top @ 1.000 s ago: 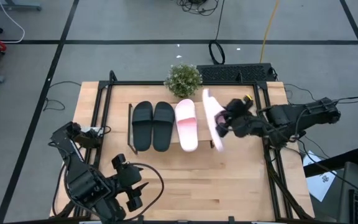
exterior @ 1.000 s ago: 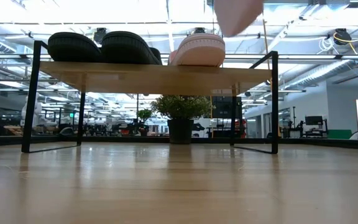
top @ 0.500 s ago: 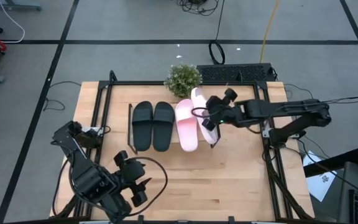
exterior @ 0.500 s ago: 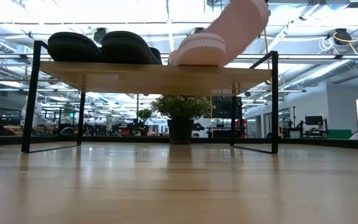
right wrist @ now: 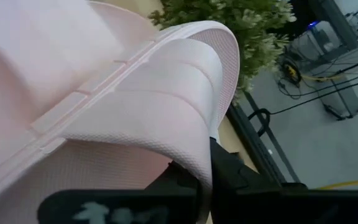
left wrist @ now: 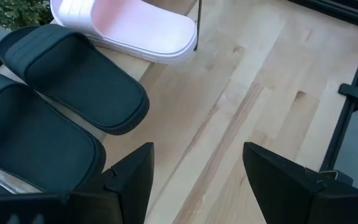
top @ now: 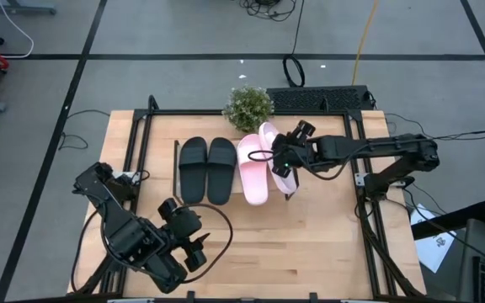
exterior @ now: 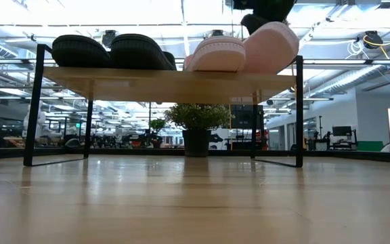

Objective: Pick and place slides into the shelf
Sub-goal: Put the pink slide on the shelf

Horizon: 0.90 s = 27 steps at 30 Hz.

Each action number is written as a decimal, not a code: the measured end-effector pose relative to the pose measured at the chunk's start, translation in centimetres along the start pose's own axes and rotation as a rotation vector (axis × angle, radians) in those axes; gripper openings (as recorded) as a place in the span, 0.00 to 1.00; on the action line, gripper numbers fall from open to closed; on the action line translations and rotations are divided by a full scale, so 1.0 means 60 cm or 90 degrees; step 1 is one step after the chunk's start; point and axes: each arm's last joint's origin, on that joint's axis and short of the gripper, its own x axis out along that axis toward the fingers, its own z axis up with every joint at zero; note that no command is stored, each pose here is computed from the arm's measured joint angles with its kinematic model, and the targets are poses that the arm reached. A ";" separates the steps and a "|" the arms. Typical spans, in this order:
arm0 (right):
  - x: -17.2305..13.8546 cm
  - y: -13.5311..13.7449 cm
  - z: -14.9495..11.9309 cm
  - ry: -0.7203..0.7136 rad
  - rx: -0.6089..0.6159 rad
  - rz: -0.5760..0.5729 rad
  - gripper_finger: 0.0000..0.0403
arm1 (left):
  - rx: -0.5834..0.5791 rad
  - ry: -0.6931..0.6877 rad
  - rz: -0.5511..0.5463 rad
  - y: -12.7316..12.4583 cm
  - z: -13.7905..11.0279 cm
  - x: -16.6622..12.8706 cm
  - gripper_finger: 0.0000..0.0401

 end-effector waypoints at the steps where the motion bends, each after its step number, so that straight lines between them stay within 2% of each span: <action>1: 0.001 -0.001 0.001 -0.002 0.000 -0.002 0.00 | 0.000 0.000 0.000 0.000 0.000 0.000 0.61; 9: -0.009 -0.009 0.021 -0.035 -0.020 -0.007 0.00 | -0.004 0.000 -0.001 0.000 0.000 0.000 0.61; 13: -0.036 -0.029 0.049 -0.077 -0.027 -0.042 0.00 | -0.003 0.000 -0.001 0.000 0.000 0.000 0.61; 18: -0.076 -0.058 0.088 -0.108 -0.023 -0.043 0.00 | -0.003 0.000 -0.001 0.000 0.000 0.000 0.61; 22: -0.088 -0.065 0.104 -0.043 -0.053 -0.047 0.00 | -0.004 0.003 -0.003 -0.001 0.000 0.000 0.61; 27: -0.074 -0.052 0.108 0.114 -0.121 -0.077 0.00 | -0.003 0.003 -0.005 -0.001 -0.001 -0.001 0.61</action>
